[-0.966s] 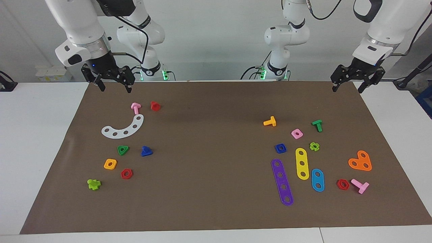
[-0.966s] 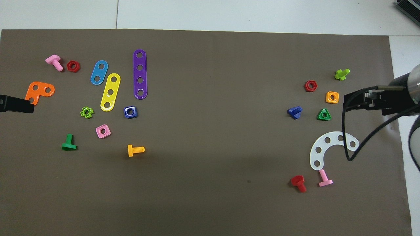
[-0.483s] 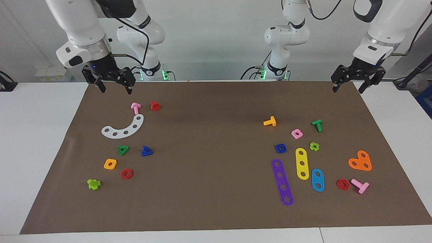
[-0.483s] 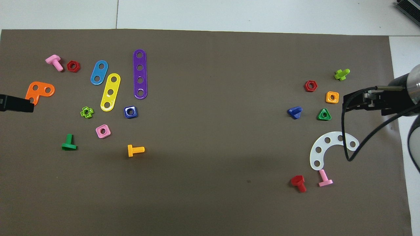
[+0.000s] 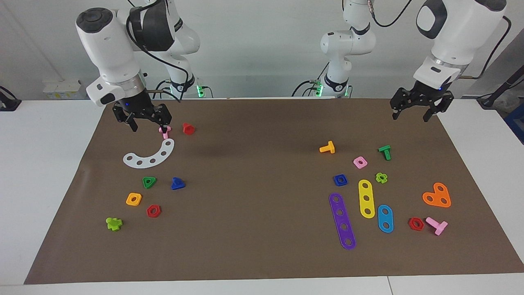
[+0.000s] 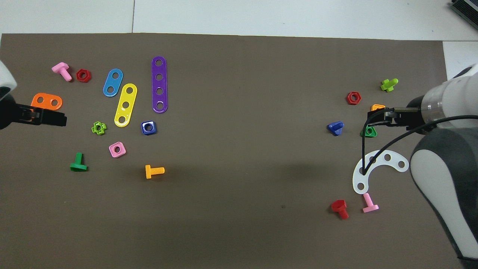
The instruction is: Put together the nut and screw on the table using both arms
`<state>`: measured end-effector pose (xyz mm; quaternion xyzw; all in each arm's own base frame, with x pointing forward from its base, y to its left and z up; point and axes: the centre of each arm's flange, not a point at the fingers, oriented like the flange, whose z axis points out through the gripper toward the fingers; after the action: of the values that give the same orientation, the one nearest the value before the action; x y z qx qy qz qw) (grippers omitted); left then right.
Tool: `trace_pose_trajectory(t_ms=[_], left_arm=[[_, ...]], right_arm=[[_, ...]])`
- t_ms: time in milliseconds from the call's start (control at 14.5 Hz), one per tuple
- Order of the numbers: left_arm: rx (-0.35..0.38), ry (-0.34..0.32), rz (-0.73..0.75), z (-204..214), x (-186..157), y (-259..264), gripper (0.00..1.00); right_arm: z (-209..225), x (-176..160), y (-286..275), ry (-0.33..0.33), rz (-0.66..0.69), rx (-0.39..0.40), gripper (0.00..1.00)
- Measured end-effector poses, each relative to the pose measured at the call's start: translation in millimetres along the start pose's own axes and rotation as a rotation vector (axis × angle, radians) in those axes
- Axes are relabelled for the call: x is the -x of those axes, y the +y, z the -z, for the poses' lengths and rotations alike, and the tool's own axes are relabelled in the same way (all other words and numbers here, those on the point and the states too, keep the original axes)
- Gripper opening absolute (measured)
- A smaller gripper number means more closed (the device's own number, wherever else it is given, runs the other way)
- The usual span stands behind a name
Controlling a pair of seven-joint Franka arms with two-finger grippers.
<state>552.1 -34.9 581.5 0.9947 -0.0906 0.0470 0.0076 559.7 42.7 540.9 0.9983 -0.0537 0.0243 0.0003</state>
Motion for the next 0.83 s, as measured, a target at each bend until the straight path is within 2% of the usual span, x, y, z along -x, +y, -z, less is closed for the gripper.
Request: trace_pose_trajectory(t_ms=[414, 621, 828], left_arm=[[0.021, 0.018, 0.042, -125, -30, 57, 1.00], [0.020, 0.051, 0.058, -174, -24, 63, 1.00], [0.022, 0.075, 0.111, -208, -19, 68, 1.00]], right_arm=[[-96, -39, -12, 0.010, 0.009, -0.008, 0.96], [-148, -49, -21, 0.009, 0.019, -0.012, 0.96], [-180, -46, -20, -0.007, 0.019, -0.010, 0.93]])
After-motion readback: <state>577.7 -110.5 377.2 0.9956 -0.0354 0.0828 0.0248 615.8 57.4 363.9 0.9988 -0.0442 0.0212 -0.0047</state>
